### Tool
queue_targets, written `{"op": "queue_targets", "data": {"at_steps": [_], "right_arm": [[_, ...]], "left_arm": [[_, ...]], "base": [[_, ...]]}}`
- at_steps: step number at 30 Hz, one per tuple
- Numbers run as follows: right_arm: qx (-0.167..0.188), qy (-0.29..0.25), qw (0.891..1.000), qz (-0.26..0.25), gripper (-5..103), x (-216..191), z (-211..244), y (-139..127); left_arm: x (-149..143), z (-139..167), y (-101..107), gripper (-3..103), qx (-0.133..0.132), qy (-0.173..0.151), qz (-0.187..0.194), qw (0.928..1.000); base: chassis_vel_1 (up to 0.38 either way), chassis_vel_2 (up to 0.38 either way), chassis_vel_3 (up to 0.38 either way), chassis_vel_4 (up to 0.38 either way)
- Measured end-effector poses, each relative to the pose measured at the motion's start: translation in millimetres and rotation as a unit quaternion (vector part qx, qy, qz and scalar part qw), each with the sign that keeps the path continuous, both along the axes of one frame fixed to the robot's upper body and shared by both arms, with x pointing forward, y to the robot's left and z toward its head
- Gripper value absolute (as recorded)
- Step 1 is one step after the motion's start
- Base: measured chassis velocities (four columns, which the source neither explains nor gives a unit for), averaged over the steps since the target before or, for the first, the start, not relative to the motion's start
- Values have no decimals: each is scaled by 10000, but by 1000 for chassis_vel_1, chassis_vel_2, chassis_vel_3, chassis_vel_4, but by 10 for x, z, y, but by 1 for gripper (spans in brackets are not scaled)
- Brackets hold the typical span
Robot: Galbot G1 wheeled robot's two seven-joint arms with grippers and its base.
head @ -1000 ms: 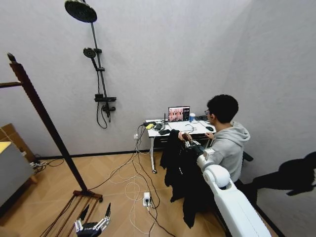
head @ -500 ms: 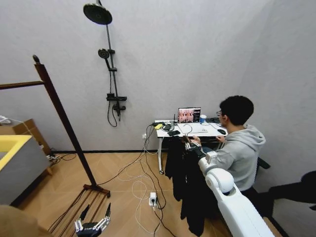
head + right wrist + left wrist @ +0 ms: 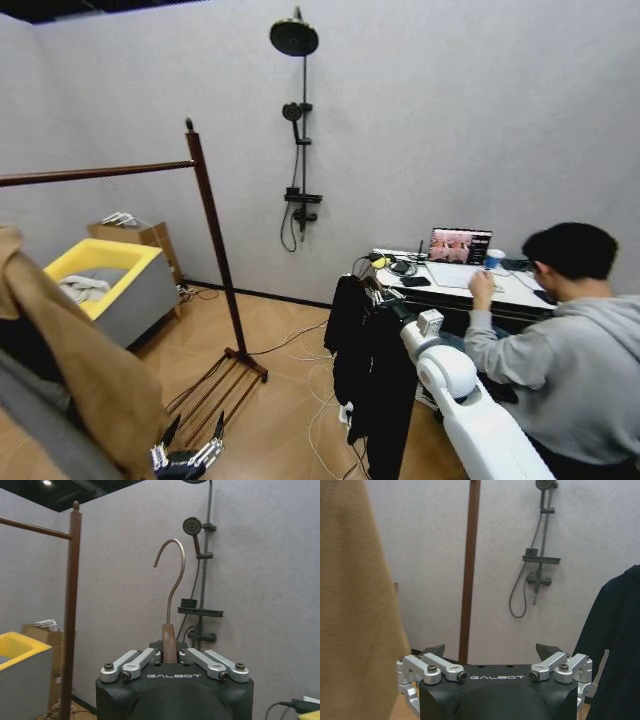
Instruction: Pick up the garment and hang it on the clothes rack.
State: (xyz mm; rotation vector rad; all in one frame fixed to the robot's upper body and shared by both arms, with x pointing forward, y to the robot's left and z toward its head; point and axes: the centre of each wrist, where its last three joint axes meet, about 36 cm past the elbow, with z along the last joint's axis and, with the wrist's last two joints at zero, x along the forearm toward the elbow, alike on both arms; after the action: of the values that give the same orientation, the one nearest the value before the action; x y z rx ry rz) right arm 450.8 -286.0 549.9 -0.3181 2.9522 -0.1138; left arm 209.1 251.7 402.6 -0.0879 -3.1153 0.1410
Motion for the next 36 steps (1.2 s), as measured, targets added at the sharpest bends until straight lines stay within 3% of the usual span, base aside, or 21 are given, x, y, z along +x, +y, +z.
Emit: {"op": "queue_targets", "data": {"at_steps": [36], "right_arm": [[169,-28,9996,-204,10,-121,-24,58]], "left_arm": [[0,0,0,100,0,0,0,10000]], "base": [[123,123,124,123]]}}
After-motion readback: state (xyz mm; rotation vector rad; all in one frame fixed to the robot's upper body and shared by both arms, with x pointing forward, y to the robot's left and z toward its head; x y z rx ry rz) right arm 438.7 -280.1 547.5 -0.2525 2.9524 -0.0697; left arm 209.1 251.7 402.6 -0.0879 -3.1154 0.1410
